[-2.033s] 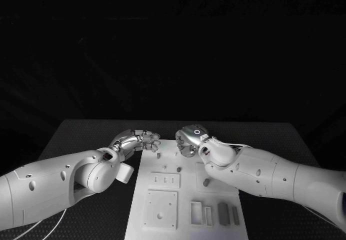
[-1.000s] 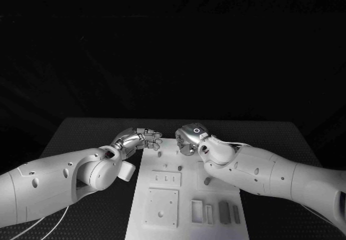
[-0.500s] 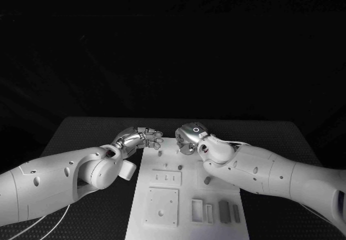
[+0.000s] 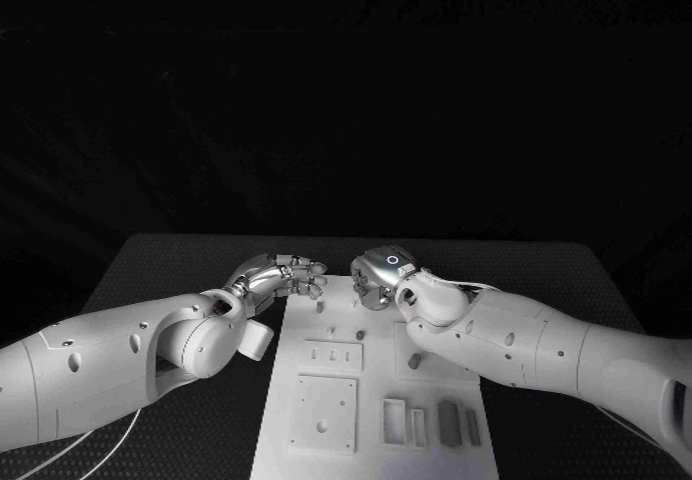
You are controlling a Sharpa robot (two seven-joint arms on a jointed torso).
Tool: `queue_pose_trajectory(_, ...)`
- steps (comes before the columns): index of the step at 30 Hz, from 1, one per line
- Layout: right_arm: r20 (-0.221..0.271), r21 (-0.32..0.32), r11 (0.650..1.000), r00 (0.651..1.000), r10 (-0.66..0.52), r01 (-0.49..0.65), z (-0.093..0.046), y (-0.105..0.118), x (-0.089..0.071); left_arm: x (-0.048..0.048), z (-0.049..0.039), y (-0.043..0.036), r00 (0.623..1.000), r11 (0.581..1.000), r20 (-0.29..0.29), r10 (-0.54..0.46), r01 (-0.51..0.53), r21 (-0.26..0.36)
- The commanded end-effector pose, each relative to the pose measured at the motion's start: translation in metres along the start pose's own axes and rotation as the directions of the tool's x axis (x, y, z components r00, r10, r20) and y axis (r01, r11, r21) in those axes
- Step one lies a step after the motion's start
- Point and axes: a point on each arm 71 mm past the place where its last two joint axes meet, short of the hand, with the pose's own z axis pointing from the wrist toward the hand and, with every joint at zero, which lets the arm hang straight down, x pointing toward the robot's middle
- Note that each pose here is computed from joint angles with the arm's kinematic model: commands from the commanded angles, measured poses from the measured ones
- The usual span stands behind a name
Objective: Assemble the parts on the task board
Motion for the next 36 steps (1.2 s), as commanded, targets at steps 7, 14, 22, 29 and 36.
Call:
queue_pose_trajectory(7, -0.005, 0.004, 0.999, 0.999, 0.033, -0.033, 0.001, 0.001, 0.001, 0.0019, 0.0004, -0.0018, 1.000, 1.000, -0.009, -0.002, 0.002, 0.008)
queue_pose_trajectory(14, 0.019, 0.008, 0.999, 0.999, 0.046, -0.047, -0.001, 0.001, -0.002, -0.0009, -0.0004, -0.0013, 1.000, 1.000, 0.003, -0.021, 0.021, 0.001)
queue_pose_trajectory(22, 0.090, -0.018, 0.995, 0.991, 0.101, -0.099, -0.010, -0.005, -0.021, -0.0051, -0.0008, -0.0025, 1.000, 1.000, 0.016, -0.019, 0.019, 0.007)
queue_pose_trajectory(29, 0.144, -0.012, 0.980, 0.970, 0.196, -0.197, -0.027, -0.036, -0.054, -0.0132, -0.0010, -0.0025, 0.999, 1.000, 0.034, -0.008, 0.008, 0.013)
queue_pose_trajectory(36, 0.038, 0.039, 0.974, 0.975, 0.220, -0.221, -0.051, -0.073, -0.060, -0.0227, 0.0004, -0.0014, 0.998, 1.000, 0.058, 0.000, -0.001, 0.015)
